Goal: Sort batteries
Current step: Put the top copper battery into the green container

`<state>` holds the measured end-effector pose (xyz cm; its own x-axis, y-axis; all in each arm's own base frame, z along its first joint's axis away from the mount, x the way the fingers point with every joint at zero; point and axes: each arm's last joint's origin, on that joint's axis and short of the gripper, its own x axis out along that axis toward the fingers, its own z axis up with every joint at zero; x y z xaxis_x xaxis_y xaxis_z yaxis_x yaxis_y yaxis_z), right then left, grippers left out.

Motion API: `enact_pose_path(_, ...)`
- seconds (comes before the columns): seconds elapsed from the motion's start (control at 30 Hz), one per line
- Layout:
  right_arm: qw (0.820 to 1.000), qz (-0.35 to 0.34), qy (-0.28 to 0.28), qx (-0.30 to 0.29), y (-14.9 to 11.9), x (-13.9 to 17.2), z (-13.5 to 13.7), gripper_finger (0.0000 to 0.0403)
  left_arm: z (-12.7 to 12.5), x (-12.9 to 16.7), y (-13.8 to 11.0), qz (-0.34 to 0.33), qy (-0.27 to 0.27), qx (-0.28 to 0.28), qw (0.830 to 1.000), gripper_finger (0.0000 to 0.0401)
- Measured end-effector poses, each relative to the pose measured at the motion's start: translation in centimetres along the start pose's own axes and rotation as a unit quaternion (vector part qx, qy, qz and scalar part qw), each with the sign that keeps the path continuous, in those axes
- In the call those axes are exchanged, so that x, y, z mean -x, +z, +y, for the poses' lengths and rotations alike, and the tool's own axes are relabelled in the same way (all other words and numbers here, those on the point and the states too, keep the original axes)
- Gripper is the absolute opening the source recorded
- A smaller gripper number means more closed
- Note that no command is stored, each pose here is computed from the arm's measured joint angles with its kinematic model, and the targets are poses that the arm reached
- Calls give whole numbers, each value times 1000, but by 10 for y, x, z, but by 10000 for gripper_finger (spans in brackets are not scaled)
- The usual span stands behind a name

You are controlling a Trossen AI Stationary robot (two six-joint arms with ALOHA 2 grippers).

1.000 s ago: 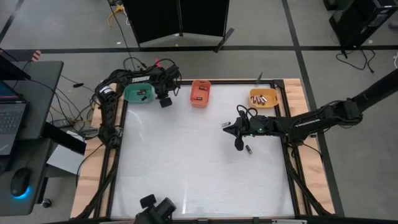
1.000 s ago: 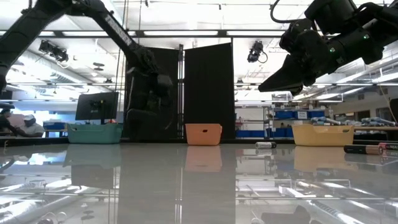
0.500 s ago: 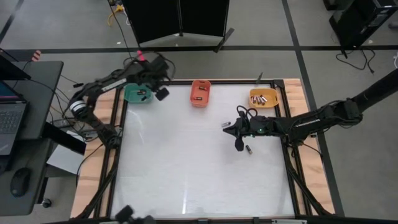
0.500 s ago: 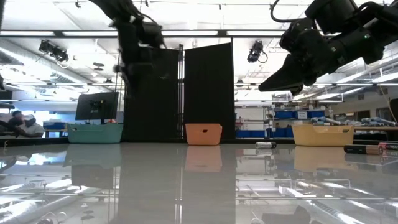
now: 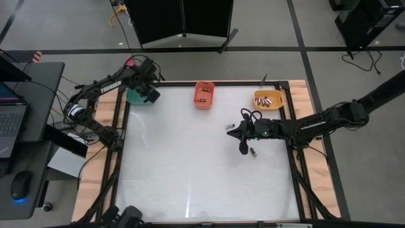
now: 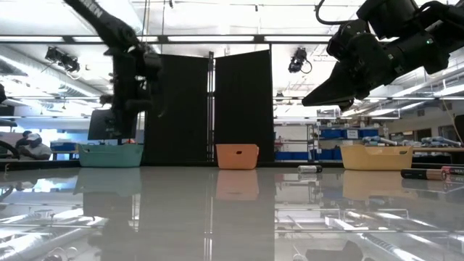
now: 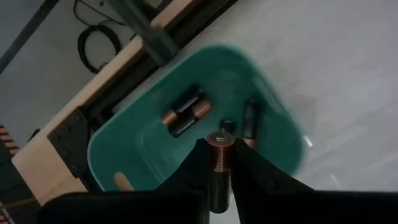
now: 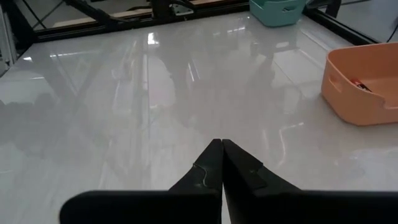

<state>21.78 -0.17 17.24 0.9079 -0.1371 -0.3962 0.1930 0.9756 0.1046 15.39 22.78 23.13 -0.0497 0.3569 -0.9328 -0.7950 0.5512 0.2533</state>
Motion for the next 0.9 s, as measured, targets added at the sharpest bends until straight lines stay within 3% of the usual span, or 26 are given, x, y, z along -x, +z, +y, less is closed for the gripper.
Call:
enact_pose_path(0.33,1000,-2,-9,3,0,0,-1,12,11,-34,-15,-12,9,24,1000,43)
enact_pose_path(0.9,1000,-2,-12,9,0,0,-1,12,6,-66,-11,11,-2,29,1000,43)
